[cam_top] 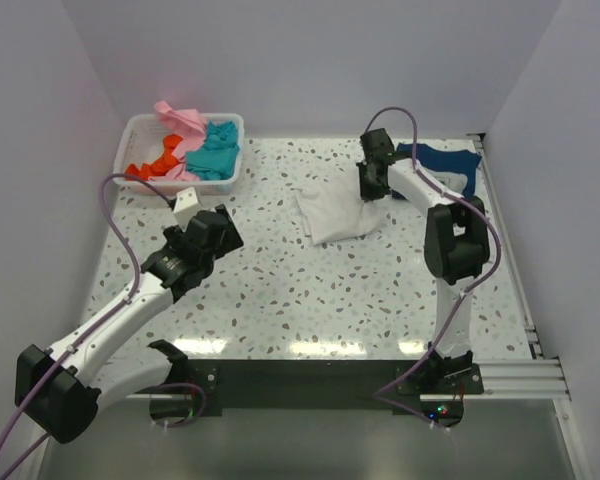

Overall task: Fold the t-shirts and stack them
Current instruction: Neatly place the folded tshirt to the corner

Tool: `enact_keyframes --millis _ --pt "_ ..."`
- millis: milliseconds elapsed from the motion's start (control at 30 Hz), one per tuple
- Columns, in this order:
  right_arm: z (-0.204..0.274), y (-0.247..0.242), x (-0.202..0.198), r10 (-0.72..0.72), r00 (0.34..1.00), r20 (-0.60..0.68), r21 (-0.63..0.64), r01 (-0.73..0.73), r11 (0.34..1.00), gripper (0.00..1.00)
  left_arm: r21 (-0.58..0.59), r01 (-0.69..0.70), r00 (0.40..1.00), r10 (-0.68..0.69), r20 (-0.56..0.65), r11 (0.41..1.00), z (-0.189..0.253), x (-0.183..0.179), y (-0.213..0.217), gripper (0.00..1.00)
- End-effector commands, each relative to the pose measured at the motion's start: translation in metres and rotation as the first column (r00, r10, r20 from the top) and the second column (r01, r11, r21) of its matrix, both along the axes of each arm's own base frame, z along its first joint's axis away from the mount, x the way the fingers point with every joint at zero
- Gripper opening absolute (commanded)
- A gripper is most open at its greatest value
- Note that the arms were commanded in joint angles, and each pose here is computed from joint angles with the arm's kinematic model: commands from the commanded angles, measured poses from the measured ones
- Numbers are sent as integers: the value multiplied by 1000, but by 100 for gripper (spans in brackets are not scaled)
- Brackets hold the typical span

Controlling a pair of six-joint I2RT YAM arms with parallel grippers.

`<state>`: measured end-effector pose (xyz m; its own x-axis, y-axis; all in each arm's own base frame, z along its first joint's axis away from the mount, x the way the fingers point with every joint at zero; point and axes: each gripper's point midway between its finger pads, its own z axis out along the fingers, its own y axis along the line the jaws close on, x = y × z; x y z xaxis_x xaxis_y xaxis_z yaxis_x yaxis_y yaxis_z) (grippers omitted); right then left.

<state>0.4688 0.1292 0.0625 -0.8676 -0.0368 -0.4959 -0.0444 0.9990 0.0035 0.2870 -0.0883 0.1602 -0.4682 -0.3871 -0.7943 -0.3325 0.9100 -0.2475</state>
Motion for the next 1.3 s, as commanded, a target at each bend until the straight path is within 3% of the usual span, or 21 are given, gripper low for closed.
enact_keyframes --millis 0,367,500,800,1267 --pt "27 -35 24 -28 997 74 -206 43 978 0 8 -46 999 46 10 999 0 -3 11 100" --pt "86 -94 59 -94 974 205 -467 182 865 0 24 -117 993 117 5 993 -1 -17 30 100" --pt "117 -118 65 -97 960 261 -563 233 793 0 20 -132 991 132 14 991 3 -20 33 100" --pt "154 -149 71 -155 926 345 -581 341 739 0 25 -146 989 146 13 989 4 -20 35 100" --pt "201 -162 80 -188 876 445 -523 424 740 0 38 -163 987 163 15 986 5 -22 40 100"
